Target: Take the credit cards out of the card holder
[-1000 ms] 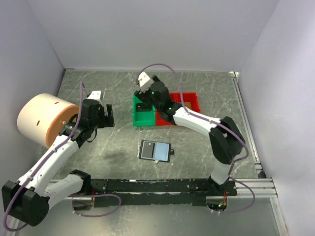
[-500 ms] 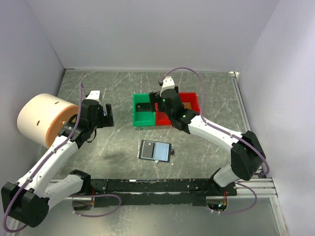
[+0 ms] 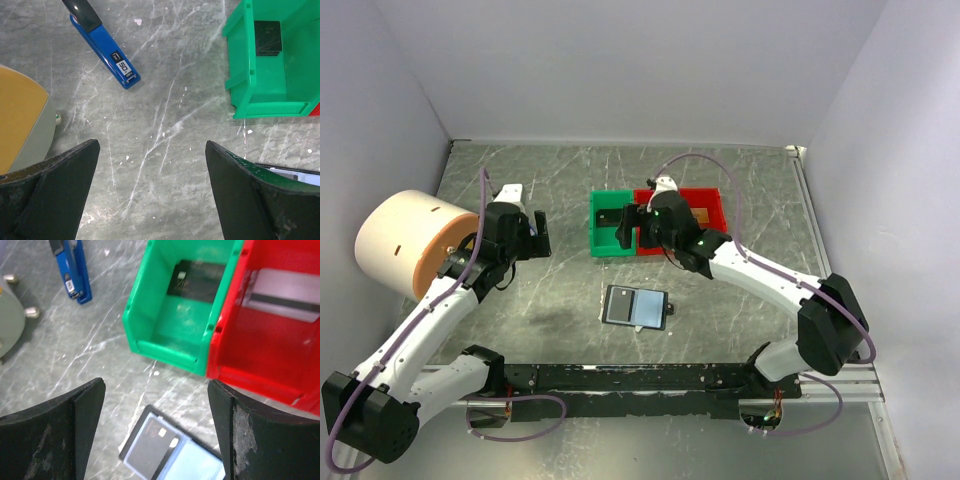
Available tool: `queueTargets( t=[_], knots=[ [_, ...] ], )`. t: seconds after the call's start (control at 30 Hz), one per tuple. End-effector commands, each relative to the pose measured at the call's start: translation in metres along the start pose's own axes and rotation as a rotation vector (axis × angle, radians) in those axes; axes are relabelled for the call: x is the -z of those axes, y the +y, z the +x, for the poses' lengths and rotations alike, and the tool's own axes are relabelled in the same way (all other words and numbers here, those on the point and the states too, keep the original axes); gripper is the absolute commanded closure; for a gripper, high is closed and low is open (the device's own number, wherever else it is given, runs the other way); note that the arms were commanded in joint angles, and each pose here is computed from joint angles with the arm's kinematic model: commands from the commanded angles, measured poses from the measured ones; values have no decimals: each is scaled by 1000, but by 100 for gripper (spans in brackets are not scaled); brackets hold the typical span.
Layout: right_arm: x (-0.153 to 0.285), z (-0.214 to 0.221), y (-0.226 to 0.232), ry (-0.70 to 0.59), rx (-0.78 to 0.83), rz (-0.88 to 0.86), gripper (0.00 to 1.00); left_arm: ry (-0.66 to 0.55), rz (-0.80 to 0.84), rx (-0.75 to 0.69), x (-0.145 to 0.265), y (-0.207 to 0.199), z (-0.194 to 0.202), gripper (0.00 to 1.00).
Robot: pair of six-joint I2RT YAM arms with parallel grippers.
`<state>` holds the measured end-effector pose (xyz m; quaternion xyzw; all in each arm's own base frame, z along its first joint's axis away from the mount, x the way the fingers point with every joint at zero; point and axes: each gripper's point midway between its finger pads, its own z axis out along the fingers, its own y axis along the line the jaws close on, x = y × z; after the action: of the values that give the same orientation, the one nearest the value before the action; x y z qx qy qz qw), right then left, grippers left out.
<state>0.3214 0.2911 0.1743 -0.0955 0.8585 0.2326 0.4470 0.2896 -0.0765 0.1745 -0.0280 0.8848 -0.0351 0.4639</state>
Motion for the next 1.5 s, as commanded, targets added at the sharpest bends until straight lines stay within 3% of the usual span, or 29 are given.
queueTargets(
  t=[0.0, 0.17, 0.53, 0.73, 0.87, 1.07, 1.47],
  knots=[
    [8, 26, 21, 93, -147, -117, 16, -28, -28, 13, 1, 5, -10, 1],
    [7, 48, 26, 151, -202, -116, 20, -42, -38, 19, 4, 8, -13, 1],
    [18, 82, 8, 176, -176, 162, 33, -48, -52, 26, 6, 11, -15, 2],
    [25, 116, 11, 215, -219, 231, 39, -59, -65, 30, 7, 14, -16, 2],
    [25, 137, 20, 253, -249, 161, 49, -52, -60, 27, 6, 13, -15, 3],
    [21, 160, 39, 336, -272, 37, 54, -42, -47, 21, 4, 10, -13, 4],
    [13, 202, 12, 435, -282, 114, 56, 11, 47, -7, -5, -8, -2, 7]
  ],
)
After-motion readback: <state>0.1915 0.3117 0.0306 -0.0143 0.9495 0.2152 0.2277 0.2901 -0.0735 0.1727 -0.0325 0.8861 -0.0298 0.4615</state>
